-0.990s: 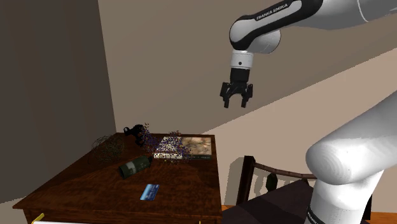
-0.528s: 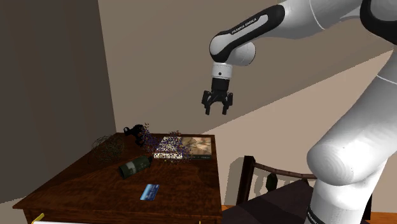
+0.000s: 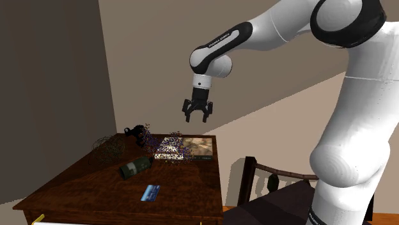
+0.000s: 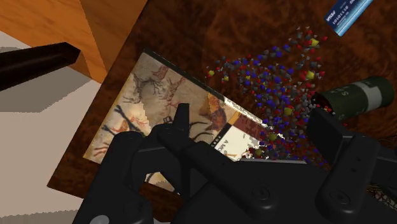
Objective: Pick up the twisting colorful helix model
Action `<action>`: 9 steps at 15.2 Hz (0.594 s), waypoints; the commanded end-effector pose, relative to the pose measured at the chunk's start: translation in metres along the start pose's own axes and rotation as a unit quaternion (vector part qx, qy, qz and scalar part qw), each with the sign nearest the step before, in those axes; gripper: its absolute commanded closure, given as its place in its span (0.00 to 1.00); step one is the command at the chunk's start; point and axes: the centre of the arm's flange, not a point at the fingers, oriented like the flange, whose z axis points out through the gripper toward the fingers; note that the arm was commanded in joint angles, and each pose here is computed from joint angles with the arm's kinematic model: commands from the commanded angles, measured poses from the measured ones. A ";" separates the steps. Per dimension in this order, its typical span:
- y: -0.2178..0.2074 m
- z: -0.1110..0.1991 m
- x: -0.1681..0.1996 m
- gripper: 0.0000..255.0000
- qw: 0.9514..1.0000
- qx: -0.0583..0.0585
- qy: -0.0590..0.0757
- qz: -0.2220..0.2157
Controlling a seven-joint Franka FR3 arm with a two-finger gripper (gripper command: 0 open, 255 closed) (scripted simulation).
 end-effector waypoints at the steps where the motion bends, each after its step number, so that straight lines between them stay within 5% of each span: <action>1: -0.010 0.012 0.017 0.00 1.000 0.007 -0.003 -0.005; 9: -0.060 0.060 0.080 0.00 0.999 0.031 -0.012 -0.024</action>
